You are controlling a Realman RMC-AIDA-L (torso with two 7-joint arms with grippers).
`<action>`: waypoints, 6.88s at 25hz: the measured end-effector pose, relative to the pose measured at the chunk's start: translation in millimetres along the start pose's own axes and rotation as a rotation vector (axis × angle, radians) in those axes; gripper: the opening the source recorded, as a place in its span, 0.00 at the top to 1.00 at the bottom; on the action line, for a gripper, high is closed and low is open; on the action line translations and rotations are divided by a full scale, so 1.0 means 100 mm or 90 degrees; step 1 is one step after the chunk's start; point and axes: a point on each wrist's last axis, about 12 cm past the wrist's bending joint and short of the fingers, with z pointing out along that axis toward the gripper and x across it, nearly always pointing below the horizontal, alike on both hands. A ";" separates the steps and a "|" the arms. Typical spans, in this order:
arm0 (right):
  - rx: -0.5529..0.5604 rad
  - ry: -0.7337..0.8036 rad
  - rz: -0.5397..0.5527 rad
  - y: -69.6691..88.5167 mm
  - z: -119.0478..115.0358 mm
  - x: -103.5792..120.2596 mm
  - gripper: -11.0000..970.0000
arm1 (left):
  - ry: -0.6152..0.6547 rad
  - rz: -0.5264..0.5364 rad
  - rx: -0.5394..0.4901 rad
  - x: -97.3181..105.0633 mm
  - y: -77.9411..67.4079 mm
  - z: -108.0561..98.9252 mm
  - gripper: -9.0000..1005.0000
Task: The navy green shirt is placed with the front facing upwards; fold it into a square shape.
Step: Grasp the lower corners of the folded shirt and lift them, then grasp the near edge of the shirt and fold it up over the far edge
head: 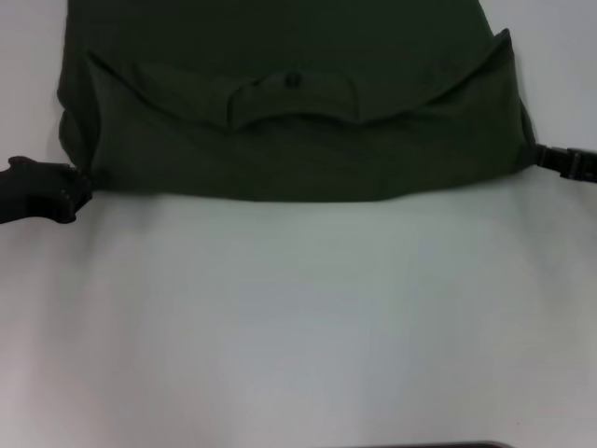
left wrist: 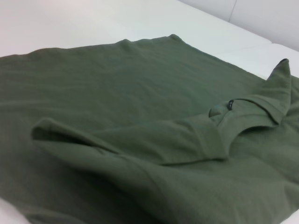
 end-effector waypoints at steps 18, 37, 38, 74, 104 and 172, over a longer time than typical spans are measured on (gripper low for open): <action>-0.042 -0.020 0.034 -0.02 -0.60 0.62 0.97 | -0.008 -0.056 0.113 0.42 -0.27 -0.54 0.98; -0.019 -0.029 0.064 0.01 -0.97 1.14 0.97 | 0.003 -0.138 0.180 0.82 -0.54 -0.90 0.98; -0.019 -0.033 0.062 0.01 -0.99 1.15 0.97 | 0.003 -0.138 0.180 0.82 -0.54 -0.90 0.98; -0.006 -0.081 0.080 0.13 -1.19 1.49 0.97 | 0.031 -0.124 0.191 0.72 -0.39 -0.86 0.98; 0.016 -0.125 0.100 0.21 -1.35 1.75 0.97 | 0.032 -0.080 0.214 0.53 -0.28 -0.70 0.98; -0.100 -0.172 -0.058 0.04 -0.92 -0.22 0.97 | -0.166 -0.033 0.160 -0.45 0.05 -0.49 0.97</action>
